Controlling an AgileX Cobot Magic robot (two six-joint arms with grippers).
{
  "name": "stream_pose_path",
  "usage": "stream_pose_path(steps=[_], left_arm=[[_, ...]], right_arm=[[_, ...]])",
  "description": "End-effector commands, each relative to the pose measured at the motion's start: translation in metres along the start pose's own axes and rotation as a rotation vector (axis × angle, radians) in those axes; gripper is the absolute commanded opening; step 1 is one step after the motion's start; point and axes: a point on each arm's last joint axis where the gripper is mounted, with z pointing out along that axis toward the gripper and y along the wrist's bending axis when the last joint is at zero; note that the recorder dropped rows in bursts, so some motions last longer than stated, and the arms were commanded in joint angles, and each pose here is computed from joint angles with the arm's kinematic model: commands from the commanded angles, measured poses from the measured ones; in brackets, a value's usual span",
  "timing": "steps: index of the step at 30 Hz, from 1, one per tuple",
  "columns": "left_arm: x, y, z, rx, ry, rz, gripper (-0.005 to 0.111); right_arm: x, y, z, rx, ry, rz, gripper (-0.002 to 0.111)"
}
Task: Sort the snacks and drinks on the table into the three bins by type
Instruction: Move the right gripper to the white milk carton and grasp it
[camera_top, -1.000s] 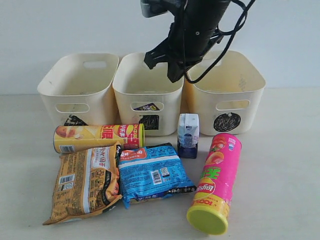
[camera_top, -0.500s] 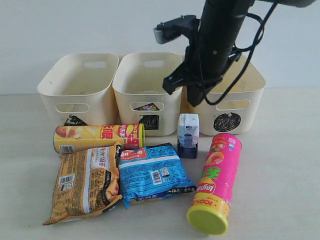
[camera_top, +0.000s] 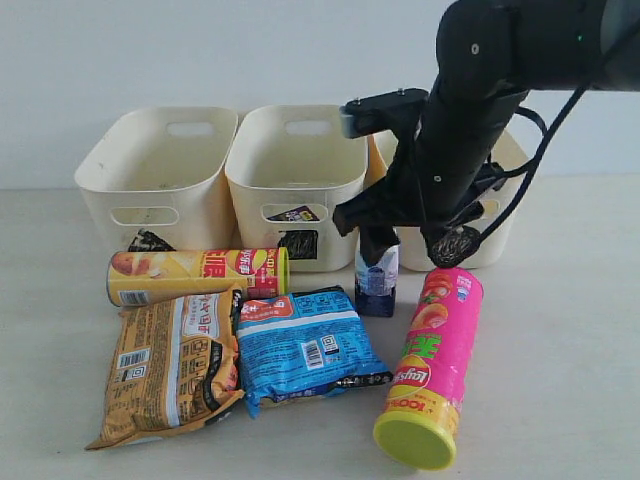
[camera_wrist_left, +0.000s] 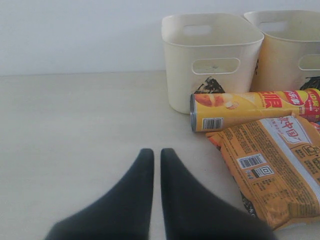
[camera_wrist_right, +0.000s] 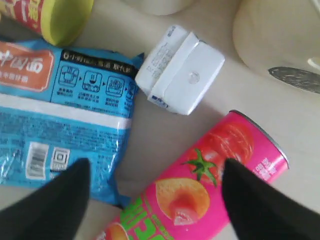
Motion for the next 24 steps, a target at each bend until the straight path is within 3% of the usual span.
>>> stream_pose_path(steps=[1,11,24], left_arm=[[0.001,0.000,0.000,0.004,0.002,-0.004,0.004],[0.001,0.000,0.000,0.004,0.002,-0.004,0.004],[0.001,0.000,0.000,0.004,0.002,-0.004,0.004]], right_arm=[[-0.004,-0.002,0.004,-0.004,-0.139,0.124,0.084],[-0.010,-0.003,0.013,-0.023,-0.308,0.217,0.083],[-0.002,-0.006,0.072,0.010,-0.191,0.239,0.079]])
